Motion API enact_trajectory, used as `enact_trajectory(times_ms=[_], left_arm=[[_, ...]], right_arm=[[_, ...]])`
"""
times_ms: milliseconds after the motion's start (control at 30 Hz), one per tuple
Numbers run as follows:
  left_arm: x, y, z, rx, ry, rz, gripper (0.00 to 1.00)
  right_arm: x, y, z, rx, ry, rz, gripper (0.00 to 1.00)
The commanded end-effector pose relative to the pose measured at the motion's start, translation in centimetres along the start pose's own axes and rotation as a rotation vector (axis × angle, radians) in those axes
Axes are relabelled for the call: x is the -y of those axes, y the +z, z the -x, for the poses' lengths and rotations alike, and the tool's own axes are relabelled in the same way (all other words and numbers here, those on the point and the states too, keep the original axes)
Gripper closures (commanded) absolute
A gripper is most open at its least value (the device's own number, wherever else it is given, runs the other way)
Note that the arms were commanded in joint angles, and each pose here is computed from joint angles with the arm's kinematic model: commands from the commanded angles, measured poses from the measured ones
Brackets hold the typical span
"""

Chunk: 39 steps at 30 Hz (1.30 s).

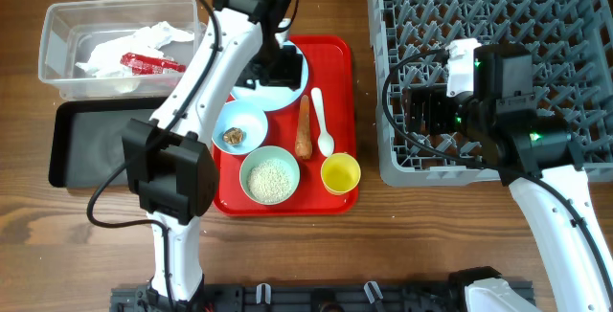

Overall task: Sort waste into correct bins and load items into the dishwasher rack
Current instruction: 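Grasp the blue bowl with the brown scrap using the left gripper, then tip the blue bowl over the black tray to dump the scrap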

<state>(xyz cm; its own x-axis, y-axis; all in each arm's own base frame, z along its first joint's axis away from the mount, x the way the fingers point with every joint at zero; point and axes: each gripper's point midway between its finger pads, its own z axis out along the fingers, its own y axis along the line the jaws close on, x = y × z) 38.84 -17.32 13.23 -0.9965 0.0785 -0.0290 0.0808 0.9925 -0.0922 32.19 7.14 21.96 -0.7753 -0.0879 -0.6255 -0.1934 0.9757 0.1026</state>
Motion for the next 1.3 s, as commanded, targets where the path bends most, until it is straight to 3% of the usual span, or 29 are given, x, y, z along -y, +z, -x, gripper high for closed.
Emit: enact_trajectory(times_ms=[0,100,367,433,500,600,700,800,867,967,1033,1133,1200,1267], left_arm=[[-2.3,0.9,-1.7,-0.064,-0.262,0.092,0.30],[-4.6,4.2,-3.2,-0.073,-0.317,0.256,0.36],[-4.7,9.2,-5.0,-0.123,-0.261,0.242,0.47],[-4.4,10.5,-5.6,-0.128,-0.250,0.235,0.59],[-4.4,11.1,-6.1,-0.137,-0.245,0.241,0.94],[-4.3,10.8,-5.8,-0.130,-0.243,0.237,0.96],[-3.8,8.8,-4.6,-0.105,-0.201,0.220,0.96],[-3.2,3.5,-1.6,0.023,-0.210,0.160,0.96],[-5.6,-2.2,-1.7,0.080,-0.266,0.137,0.96],[-11.9,-7.8,-5.3,0.070,-0.369,0.100,0.96],[-14.8,-9.1,-6.4,0.065,-0.378,0.000,0.96],[-17.7,-8.0,-7.0,0.074,-0.324,-0.267,0.96],[-18.7,-6.6,-7.1,0.149,-0.320,-0.532,0.96],[-20.2,-5.5,-7.7,0.241,-0.332,-0.688,0.96]], right_arm=[[-0.3,-0.2,0.7,0.015,0.035,0.017,0.00],[-0.3,0.0,0.3,0.005,0.036,0.016,0.00],[-0.3,0.1,0.2,0.001,0.036,0.016,0.00],[-0.3,0.1,0.2,0.001,0.036,0.016,0.00],[-0.2,0.1,0.2,0.001,0.036,0.016,0.00],[-0.3,0.1,0.2,0.001,0.036,0.016,0.00],[-0.3,0.1,0.2,0.002,0.036,0.016,0.00],[-0.3,0.1,0.2,0.002,0.036,0.016,0.00],[-0.3,0.1,0.2,0.002,0.036,0.016,0.00],[-0.3,0.1,0.4,0.009,0.035,0.016,0.00],[-0.3,0.1,0.6,0.016,0.035,0.017,0.00],[-0.3,0.1,0.7,0.020,0.034,0.017,0.00],[-0.3,0.1,0.7,0.020,0.034,0.017,0.00],[-0.3,0.1,0.7,0.020,0.034,0.017,0.00]])
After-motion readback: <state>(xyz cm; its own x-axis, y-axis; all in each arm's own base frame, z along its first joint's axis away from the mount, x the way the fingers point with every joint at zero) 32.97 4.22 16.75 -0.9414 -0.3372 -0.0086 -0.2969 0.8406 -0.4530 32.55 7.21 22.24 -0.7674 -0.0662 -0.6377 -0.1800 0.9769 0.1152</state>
